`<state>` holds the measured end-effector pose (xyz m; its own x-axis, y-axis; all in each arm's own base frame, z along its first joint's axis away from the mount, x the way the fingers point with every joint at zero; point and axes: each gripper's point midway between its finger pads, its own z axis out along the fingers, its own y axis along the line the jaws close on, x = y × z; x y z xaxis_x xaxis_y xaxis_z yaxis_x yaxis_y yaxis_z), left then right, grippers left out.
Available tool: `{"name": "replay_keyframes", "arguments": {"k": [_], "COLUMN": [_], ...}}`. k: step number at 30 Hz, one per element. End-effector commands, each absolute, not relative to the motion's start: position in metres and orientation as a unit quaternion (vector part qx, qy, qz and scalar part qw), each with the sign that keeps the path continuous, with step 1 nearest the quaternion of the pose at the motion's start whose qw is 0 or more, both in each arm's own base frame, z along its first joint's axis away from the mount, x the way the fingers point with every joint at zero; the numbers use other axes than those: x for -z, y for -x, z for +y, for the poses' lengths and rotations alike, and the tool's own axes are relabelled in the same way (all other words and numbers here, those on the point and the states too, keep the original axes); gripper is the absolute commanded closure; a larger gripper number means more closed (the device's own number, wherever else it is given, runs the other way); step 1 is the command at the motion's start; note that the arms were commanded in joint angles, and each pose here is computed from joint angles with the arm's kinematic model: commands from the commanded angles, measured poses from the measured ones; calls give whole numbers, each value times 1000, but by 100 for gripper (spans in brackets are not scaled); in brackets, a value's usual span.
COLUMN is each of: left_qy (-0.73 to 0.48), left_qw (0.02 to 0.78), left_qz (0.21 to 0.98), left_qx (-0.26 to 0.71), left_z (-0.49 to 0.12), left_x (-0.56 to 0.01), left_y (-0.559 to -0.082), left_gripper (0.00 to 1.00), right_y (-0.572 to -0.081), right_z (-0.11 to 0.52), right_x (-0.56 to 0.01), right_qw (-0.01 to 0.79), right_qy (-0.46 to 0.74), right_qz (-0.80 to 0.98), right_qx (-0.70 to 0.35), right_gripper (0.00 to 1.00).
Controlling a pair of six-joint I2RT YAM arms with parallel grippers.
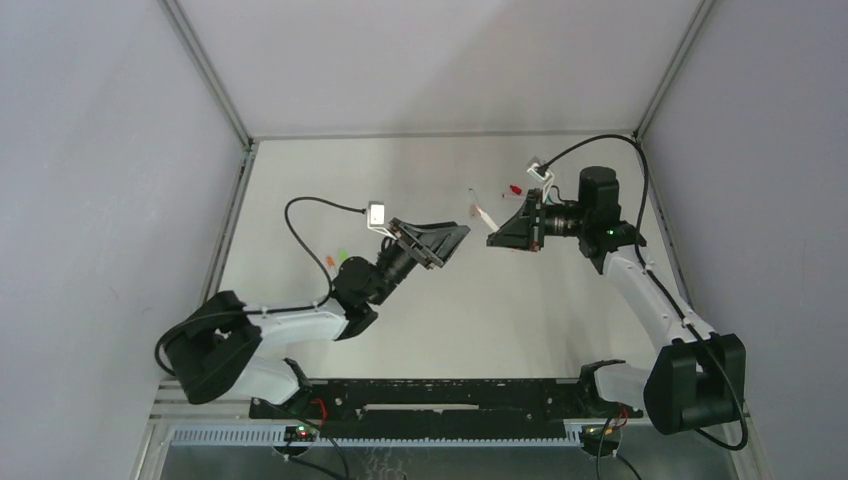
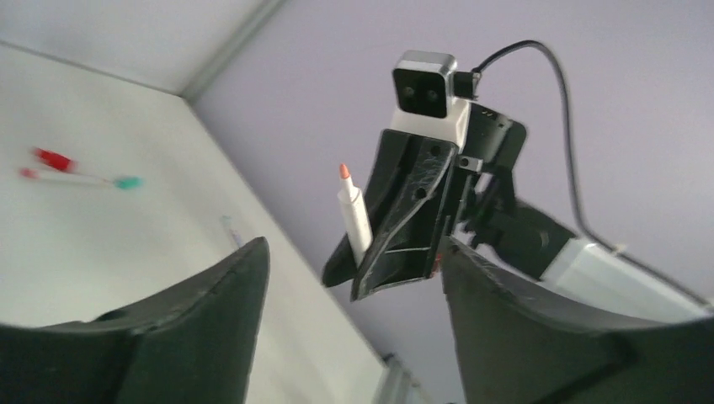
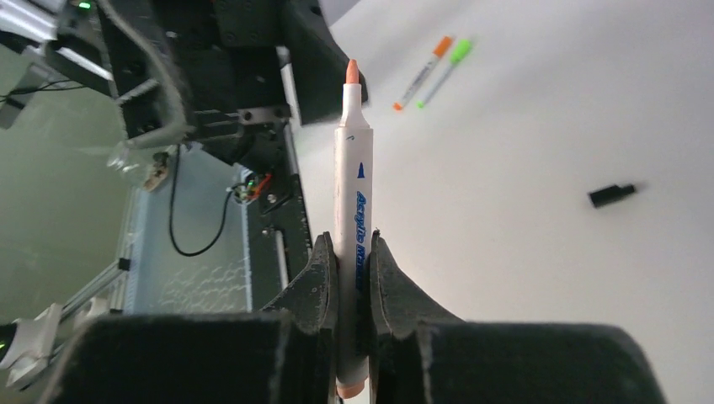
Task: Insert the pens into the pen caps
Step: Move the pen cap to the center of the board.
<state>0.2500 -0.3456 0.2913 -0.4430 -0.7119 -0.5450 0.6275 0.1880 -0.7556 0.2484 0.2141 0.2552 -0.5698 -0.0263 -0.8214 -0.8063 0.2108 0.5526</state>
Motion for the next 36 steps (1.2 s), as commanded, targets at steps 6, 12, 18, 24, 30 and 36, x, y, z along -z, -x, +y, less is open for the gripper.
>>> {"name": "replay_keyframes", "arguments": {"k": [6, 12, 18, 24, 30, 36], "left_qy": [-20, -36, -39, -30, -12, 30], "left_qw": [520, 385, 321, 291, 276, 265], "left_qz": [728, 828, 902, 930, 937, 935], "left_qx": [448, 406, 287, 224, 216, 233], "left_z": [-321, -337, -348, -362, -378, -387], "left_x": [-238, -196, -143, -112, -94, -80], "left_y": [-282, -324, -369, -410, -445, -472], "left_gripper": [0, 11, 29, 55, 66, 66], "right_y": [-276, -289, -297, -299, -297, -296], "right_z": [177, 156, 140, 133, 131, 127], "right_x": [-265, -266, -267, -269, -273, -276], "right_qw": [428, 449, 462, 468, 472, 477], "right_qy": [294, 266, 245, 238, 237, 236], "right_qz": [705, 717, 725, 726, 724, 722], "right_qx": [-484, -461, -448, -445, -443, -443], "right_gripper": [100, 100, 100, 100, 100, 100]}}
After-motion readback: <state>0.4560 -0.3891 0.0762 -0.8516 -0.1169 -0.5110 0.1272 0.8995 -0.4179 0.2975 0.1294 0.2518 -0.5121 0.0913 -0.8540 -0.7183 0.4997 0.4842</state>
